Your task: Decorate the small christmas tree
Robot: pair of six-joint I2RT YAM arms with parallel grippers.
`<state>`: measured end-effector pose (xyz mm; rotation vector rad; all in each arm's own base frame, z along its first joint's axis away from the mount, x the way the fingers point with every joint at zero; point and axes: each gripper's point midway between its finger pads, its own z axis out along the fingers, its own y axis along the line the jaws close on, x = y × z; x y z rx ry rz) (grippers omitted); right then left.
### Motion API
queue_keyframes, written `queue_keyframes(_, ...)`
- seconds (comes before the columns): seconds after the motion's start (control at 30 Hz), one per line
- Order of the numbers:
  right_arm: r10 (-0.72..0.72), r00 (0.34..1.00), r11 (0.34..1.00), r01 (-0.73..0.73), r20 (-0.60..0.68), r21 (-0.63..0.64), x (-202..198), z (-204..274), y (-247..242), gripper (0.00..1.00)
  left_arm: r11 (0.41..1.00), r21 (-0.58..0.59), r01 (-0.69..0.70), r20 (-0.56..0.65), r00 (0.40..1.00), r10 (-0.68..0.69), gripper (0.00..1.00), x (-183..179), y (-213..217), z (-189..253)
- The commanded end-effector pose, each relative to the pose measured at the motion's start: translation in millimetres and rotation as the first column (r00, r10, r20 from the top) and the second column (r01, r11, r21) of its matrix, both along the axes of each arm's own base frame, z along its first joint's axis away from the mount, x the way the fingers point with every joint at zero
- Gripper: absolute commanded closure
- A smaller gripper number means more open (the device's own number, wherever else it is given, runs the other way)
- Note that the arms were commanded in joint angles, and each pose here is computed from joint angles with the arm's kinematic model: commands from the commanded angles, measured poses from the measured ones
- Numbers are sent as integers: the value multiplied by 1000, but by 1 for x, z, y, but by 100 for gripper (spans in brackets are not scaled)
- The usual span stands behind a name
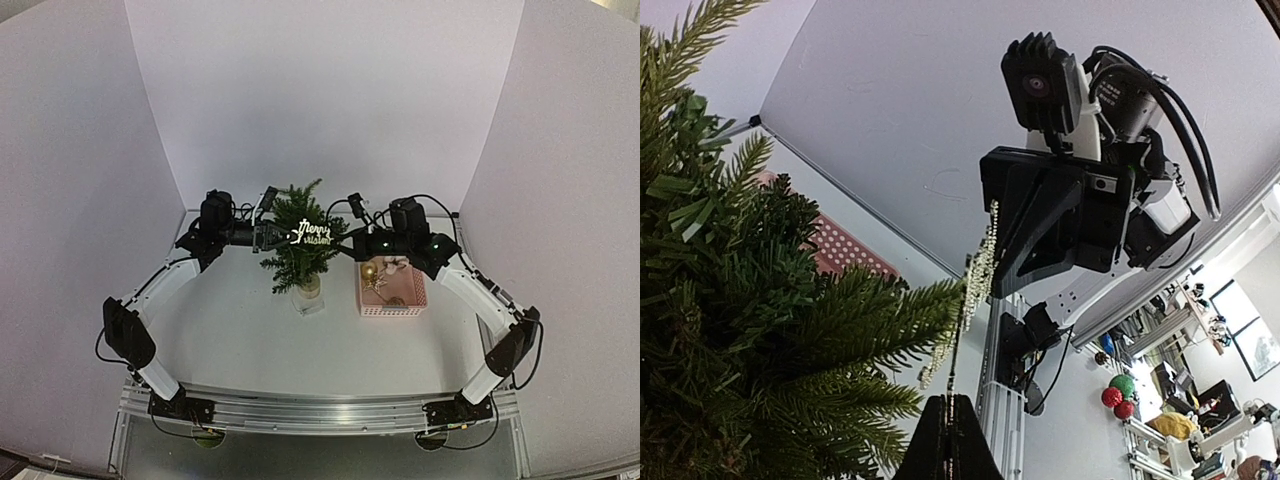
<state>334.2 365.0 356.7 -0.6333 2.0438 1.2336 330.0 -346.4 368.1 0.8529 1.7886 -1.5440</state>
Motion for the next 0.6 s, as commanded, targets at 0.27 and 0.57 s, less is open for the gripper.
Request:
queue_keyframes(0.27,-45,991,998,50,-124,39,20,-8,-2,100,989,-41,-144,50,988,146,100,36,1,17)
queue_keyframes(0.57,-30,995,997,37,-94,74,20,5,0,100,987,-104,-118,185,973,136,100,31,1,46)
